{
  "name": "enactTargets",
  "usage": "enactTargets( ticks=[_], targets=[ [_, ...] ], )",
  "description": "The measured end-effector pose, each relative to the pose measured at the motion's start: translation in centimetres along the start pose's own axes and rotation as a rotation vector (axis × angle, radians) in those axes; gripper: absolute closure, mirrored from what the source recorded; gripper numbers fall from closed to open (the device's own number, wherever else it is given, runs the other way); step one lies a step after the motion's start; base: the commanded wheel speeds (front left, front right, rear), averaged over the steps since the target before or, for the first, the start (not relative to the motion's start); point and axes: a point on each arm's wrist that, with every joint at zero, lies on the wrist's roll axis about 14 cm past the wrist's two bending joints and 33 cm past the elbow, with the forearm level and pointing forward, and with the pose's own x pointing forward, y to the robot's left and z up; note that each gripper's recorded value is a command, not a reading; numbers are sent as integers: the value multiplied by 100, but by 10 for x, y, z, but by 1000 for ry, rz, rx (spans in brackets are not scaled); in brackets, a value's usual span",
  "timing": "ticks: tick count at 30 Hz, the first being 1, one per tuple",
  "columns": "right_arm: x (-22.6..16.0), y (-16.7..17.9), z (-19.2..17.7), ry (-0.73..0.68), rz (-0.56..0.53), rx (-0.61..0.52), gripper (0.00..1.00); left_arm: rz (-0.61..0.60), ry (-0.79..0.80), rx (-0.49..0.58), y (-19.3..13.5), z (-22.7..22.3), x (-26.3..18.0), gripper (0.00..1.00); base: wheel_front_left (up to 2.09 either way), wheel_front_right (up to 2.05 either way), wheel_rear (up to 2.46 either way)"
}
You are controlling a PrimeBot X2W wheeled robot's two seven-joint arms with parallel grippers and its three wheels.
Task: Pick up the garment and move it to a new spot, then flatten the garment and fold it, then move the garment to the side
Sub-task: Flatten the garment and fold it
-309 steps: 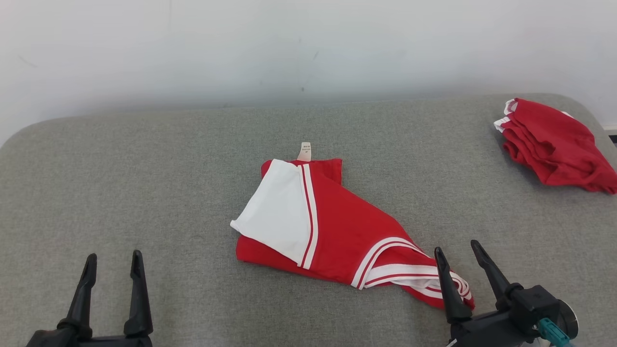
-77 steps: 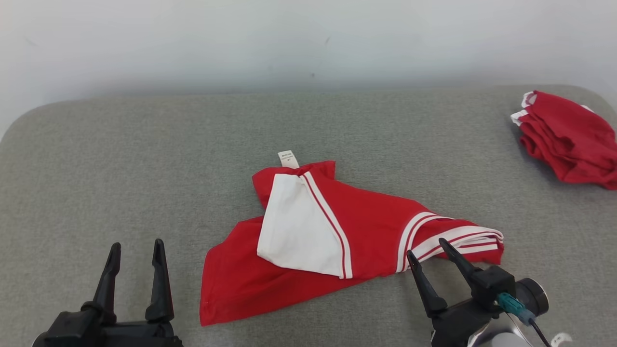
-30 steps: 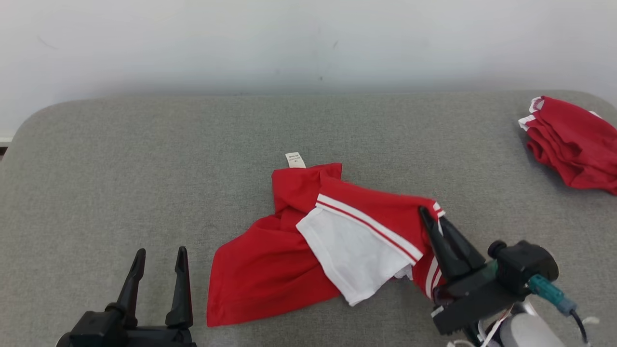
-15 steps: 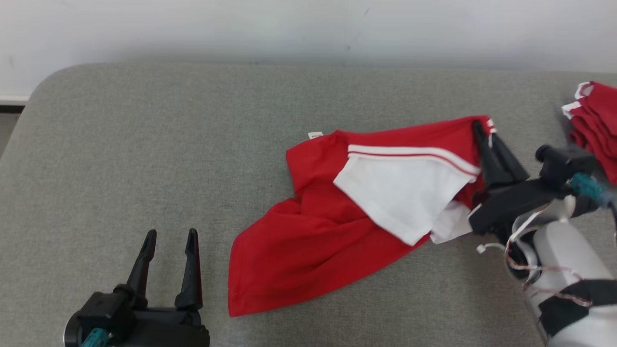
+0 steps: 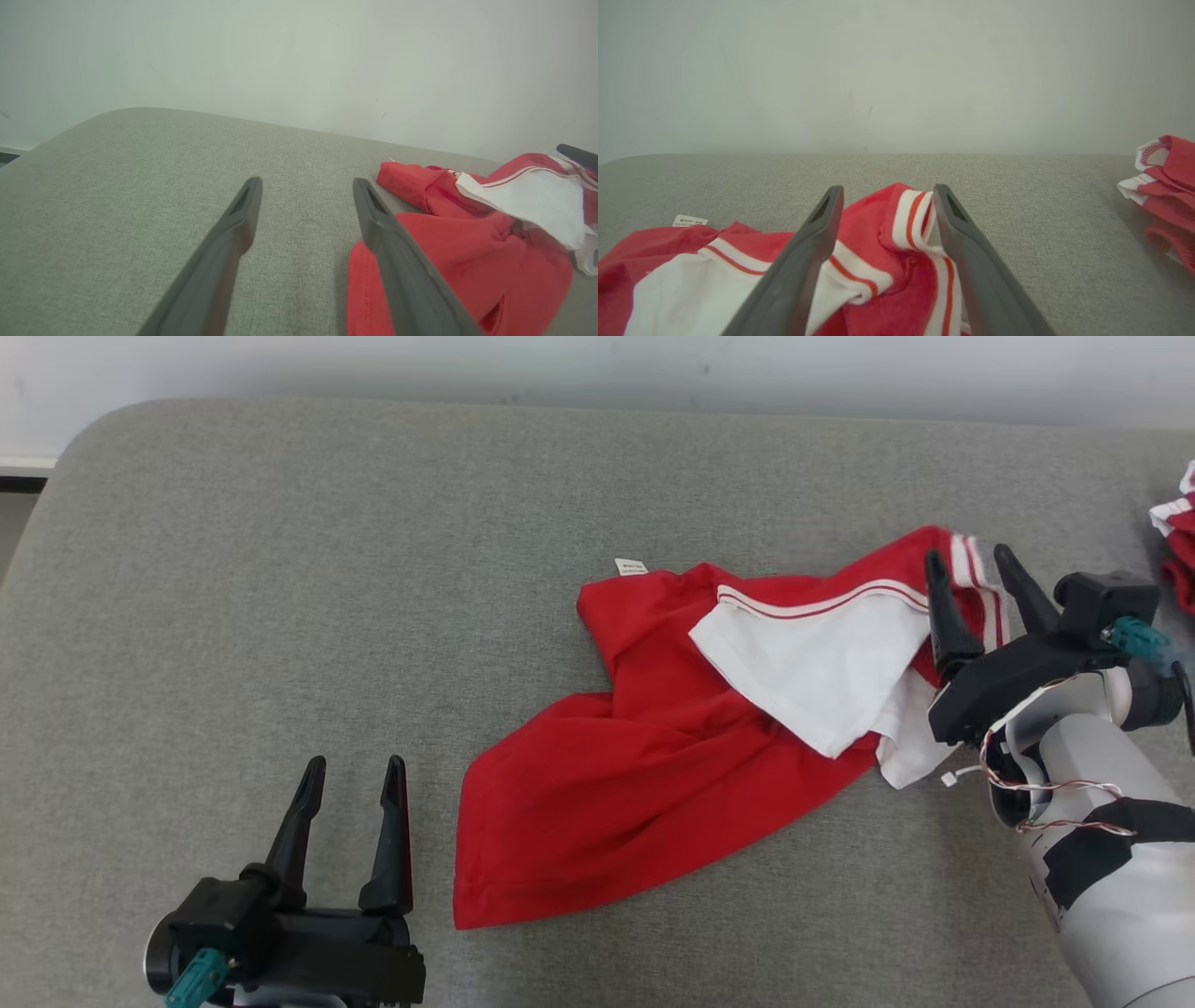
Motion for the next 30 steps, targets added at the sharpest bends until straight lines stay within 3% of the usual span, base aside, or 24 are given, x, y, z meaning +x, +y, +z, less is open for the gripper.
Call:
enactTargets(
  ticks=[12, 21, 30],
  targets=[
    [-48, -22, 23, -105, -24, -47, 0, -38, -36, 8, -11, 10, 6, 0, 0, 0, 0],
    [-99, -37, -5, -65, -68, -74, 0, -63, -56, 5, -19, 17, 4, 0, 0, 0, 0],
    [-114, 0, -46, 19, 3, -31, 0, -46, -57, 18, -13, 19, -2, 0, 0, 0, 0]
  ],
)
